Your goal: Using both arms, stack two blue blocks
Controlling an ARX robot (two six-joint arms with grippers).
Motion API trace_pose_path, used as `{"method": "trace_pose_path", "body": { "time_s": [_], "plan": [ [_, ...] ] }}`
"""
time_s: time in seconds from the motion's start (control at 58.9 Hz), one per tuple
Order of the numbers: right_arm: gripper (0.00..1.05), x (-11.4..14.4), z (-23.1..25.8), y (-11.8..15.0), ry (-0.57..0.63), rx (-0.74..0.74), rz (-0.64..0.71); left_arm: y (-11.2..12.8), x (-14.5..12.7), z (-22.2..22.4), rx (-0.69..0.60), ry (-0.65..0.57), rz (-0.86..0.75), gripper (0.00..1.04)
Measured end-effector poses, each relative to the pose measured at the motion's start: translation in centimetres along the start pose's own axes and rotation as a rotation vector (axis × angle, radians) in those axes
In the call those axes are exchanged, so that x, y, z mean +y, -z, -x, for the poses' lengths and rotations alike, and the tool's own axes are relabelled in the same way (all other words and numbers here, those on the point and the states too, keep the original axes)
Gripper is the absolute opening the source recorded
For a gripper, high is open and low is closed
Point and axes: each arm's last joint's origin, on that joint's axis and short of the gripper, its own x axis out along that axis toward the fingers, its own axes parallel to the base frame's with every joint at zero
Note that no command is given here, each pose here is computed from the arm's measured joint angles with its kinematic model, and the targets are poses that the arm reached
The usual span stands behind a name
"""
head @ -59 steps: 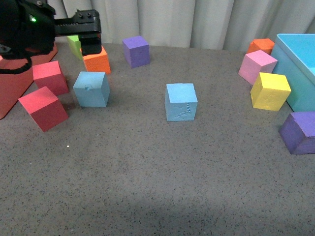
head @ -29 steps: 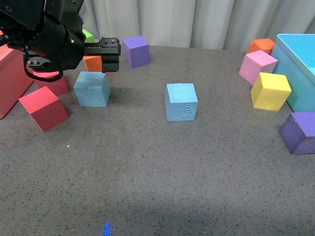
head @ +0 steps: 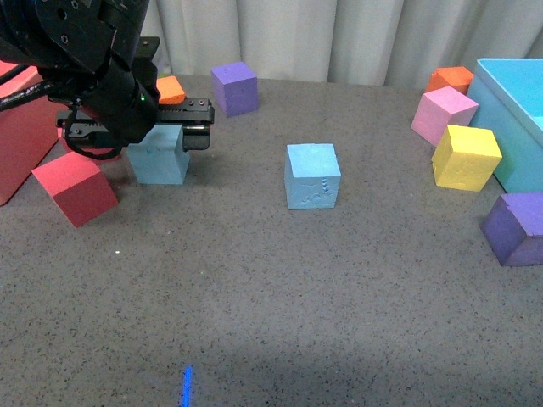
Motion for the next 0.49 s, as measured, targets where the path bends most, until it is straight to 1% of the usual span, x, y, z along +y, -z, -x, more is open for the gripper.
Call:
{"method": "trace_pose_path", "body": {
  "time_s": [0.153,0.238,0.305,0.39,0.492],
  "plan": [
    [0.95,0.0,0.0,0.0,0.0,0.0,0.0,0.64,-0.2,-0.93,0.042,0.003,0.004,0.98],
    [0.95,0.0,0.0,0.0,0.0,0.0,0.0,0.71,-0.28,-1.12,0.049,-0.01,0.001,0.81],
    [0.95,0.0,0.0,0.0,0.0,0.0,0.0,0.63,-0.33,-1.12,0.053,-0.02,-0.001,0.66],
    [0.95,0.0,0.0,0.0,0.0,0.0,0.0,0.67,-0.43,-1.05,0.06,-0.024,-0.004,0.58],
    [0.95,0.0,0.0,0.0,0.0,0.0,0.0,0.59,-0.73,-0.5,0.068,-0.019,-0.002,0.54]
  ]
}}
